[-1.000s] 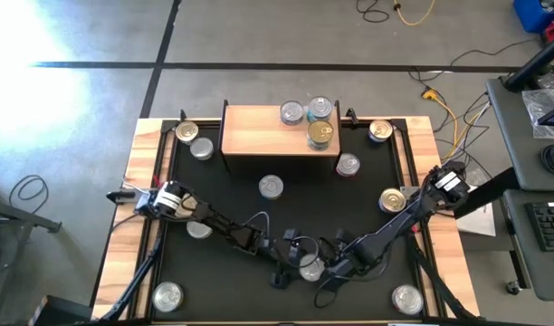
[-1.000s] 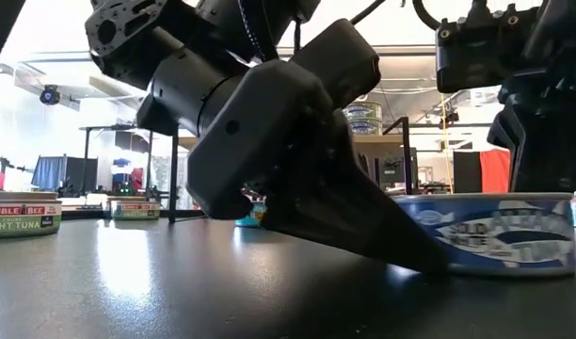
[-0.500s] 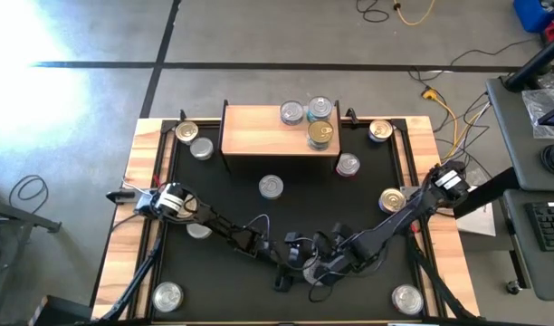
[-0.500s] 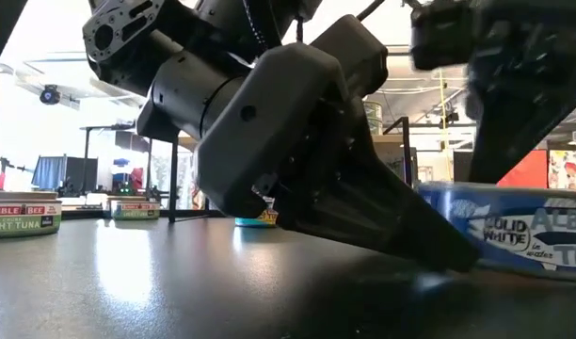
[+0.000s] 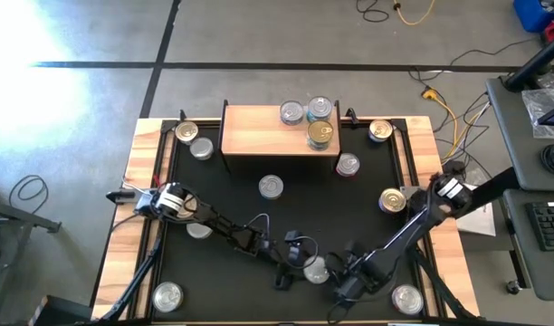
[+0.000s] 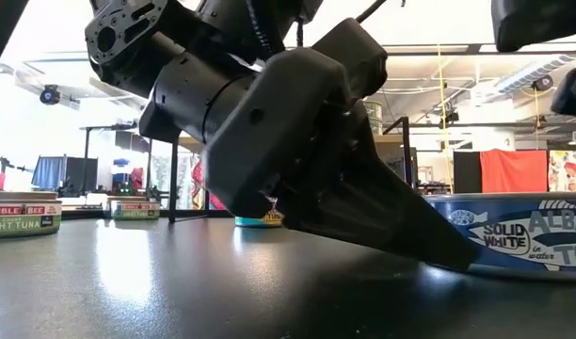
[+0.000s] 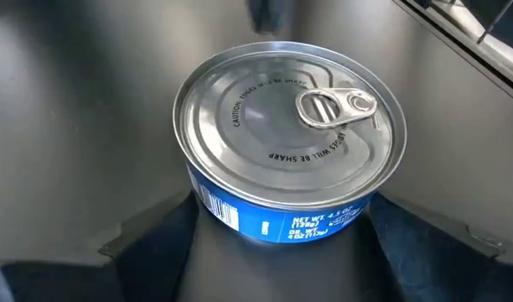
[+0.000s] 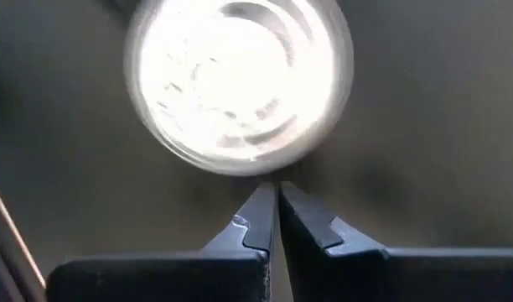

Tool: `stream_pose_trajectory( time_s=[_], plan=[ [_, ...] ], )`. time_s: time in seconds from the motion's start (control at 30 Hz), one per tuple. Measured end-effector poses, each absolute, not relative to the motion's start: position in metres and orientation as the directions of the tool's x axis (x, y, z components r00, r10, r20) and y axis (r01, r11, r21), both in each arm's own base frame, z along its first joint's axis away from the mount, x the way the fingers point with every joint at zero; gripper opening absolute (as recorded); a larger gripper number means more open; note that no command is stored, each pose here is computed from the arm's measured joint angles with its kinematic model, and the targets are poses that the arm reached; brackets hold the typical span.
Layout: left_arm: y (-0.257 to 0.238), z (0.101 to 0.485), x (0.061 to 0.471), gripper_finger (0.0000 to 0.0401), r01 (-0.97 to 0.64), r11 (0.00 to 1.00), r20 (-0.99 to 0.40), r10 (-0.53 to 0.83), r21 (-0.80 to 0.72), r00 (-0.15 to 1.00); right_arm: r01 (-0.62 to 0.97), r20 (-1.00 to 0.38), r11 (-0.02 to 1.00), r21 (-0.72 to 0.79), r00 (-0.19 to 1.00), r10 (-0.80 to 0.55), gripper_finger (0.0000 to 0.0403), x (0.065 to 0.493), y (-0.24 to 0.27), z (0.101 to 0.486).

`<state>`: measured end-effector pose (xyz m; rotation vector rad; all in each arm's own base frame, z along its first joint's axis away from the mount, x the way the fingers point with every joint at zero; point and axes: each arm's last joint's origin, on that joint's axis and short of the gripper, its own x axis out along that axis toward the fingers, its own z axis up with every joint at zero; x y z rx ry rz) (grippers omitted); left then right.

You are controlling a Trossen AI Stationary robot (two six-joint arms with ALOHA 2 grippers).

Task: Stack canned seafood by type on shelf
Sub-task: Stack the dark blue tuna can on top of the dark blue tuna can on the shelf

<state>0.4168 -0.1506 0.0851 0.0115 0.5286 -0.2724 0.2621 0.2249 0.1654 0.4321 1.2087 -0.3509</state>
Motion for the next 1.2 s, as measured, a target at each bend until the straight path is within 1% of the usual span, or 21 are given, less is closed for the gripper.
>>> stream_pose_trajectory(
  time_s=[0.13, 0.2, 0.4, 0.57, 0.67, 0.73, 1.03, 1.2],
  plan=[
    [-0.151, 0.089, 0.422, 0.0343, 0.25, 0.966, -0.523, -0.245, -0.062, 0.816, 0.45, -0.951, 0.886, 0.114, 0.308, -0.034, 0.0013, 0.268, 0.228, 0.151],
    [-0.152, 0.09, 0.423, 0.0343, 0.272, 0.961, -0.549, -0.251, -0.044, 0.797, 0.432, -0.95, 0.896, 0.103, 0.308, -0.039, 0.0013, 0.27, 0.228, 0.146],
    [-0.155, 0.096, 0.428, 0.0346, 0.308, 0.95, -0.585, -0.275, -0.046, 0.763, 0.335, -0.933, 0.936, 0.104, 0.359, -0.025, 0.0013, 0.282, 0.225, 0.142],
    [-0.158, 0.101, 0.434, 0.0375, 0.295, 0.952, -0.604, -0.281, -0.078, 0.746, 0.282, -0.928, 0.953, 0.109, 0.371, -0.004, 0.0013, 0.292, 0.22, 0.138],
    [-0.164, 0.097, 0.439, 0.0395, 0.293, 0.953, -0.622, -0.275, -0.076, 0.733, 0.265, -0.925, 0.958, 0.109, 0.38, 0.0, 0.0013, 0.296, 0.217, 0.139],
    [-0.169, 0.093, 0.443, 0.0398, 0.293, 0.954, -0.629, -0.267, -0.065, 0.73, 0.253, -0.924, 0.962, 0.107, 0.382, 0.002, 0.0013, 0.297, 0.216, 0.139],
    [-0.173, 0.095, 0.448, 0.0397, 0.281, 0.959, -0.599, -0.248, -0.04, 0.762, 0.244, -0.926, 0.964, 0.11, 0.378, 0.01, 0.0013, 0.295, 0.219, 0.139],
    [-0.176, 0.094, 0.441, 0.0372, 0.231, 0.972, -0.553, -0.209, -0.032, 0.806, 0.243, -0.926, 0.964, 0.106, 0.377, 0.007, 0.0013, 0.293, 0.219, 0.142]
  ],
)
